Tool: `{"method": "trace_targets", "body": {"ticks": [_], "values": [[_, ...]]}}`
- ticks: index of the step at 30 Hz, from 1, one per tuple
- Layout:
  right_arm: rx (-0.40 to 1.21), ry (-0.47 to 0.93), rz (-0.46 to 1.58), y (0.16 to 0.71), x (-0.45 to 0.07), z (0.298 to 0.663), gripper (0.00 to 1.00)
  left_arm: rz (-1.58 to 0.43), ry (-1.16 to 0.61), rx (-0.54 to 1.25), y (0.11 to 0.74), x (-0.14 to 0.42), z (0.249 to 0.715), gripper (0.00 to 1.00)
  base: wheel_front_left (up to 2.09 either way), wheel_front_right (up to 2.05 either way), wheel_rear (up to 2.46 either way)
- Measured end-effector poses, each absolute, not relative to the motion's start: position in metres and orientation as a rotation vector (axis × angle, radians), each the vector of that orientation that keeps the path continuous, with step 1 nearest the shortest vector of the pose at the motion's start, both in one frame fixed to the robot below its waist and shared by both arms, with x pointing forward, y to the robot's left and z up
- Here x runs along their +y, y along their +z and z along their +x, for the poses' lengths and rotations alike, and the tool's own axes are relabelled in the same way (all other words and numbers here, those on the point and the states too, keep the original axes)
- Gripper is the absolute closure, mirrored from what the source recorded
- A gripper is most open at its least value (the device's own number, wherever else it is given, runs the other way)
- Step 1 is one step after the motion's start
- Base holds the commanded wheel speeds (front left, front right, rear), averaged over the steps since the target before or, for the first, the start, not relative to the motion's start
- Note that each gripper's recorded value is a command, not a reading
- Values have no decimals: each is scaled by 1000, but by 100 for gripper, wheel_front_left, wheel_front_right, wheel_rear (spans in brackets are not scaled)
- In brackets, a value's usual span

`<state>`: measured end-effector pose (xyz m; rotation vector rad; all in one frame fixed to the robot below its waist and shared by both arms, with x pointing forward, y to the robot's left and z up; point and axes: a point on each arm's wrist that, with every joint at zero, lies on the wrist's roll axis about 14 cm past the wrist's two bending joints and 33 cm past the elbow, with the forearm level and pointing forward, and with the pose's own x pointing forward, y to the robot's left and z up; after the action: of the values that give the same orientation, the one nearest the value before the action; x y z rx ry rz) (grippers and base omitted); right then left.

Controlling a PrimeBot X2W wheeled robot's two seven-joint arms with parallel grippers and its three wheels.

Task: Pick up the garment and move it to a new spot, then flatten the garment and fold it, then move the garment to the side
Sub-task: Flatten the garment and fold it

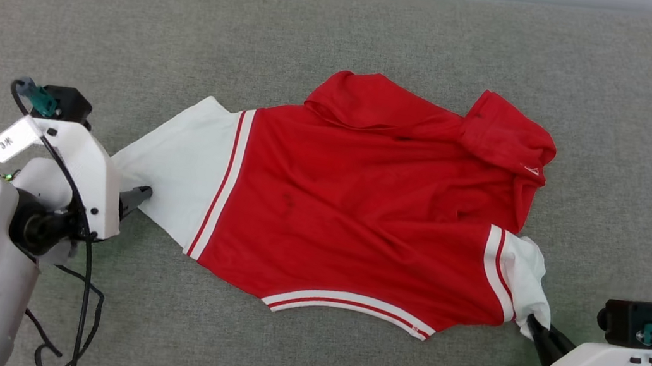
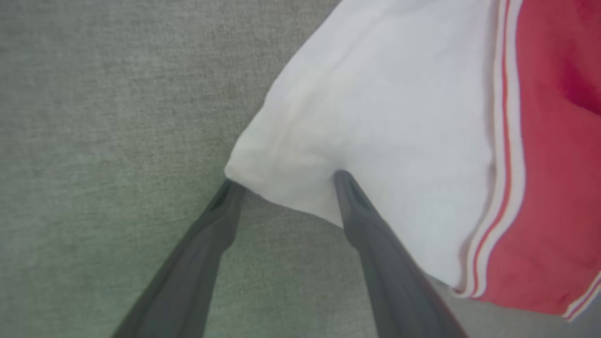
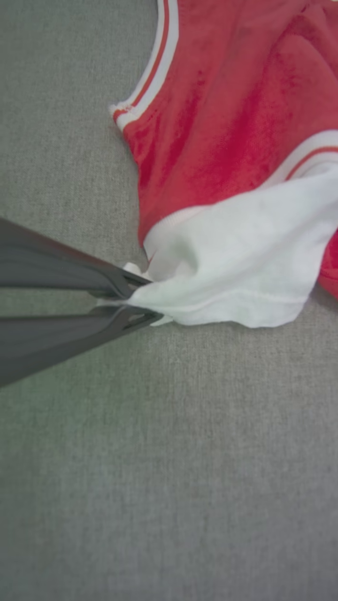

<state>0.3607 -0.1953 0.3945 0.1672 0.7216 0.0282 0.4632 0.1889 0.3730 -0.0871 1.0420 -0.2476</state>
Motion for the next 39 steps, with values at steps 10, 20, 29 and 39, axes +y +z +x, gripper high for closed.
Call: {"method": "trace_targets", "body": {"ticks": [10, 20, 29, 39], "values": [[745, 16, 179, 385, -197, 361, 100, -81, -292, 1099, 363, 174, 464, 100, 0, 0, 0], [683, 8, 168, 405, -202, 362, 100, -14, -310, 902, 396, 164, 471, 100, 0, 0, 0], [522, 42, 60, 463, -215, 394, 100, 30, -253, 564, 490, 175, 497, 100, 0, 0, 0], [285, 119, -101, 572, -209, 493, 100, 79, -140, 190, 618, 200, 558, 100, 0, 0, 0]]}}
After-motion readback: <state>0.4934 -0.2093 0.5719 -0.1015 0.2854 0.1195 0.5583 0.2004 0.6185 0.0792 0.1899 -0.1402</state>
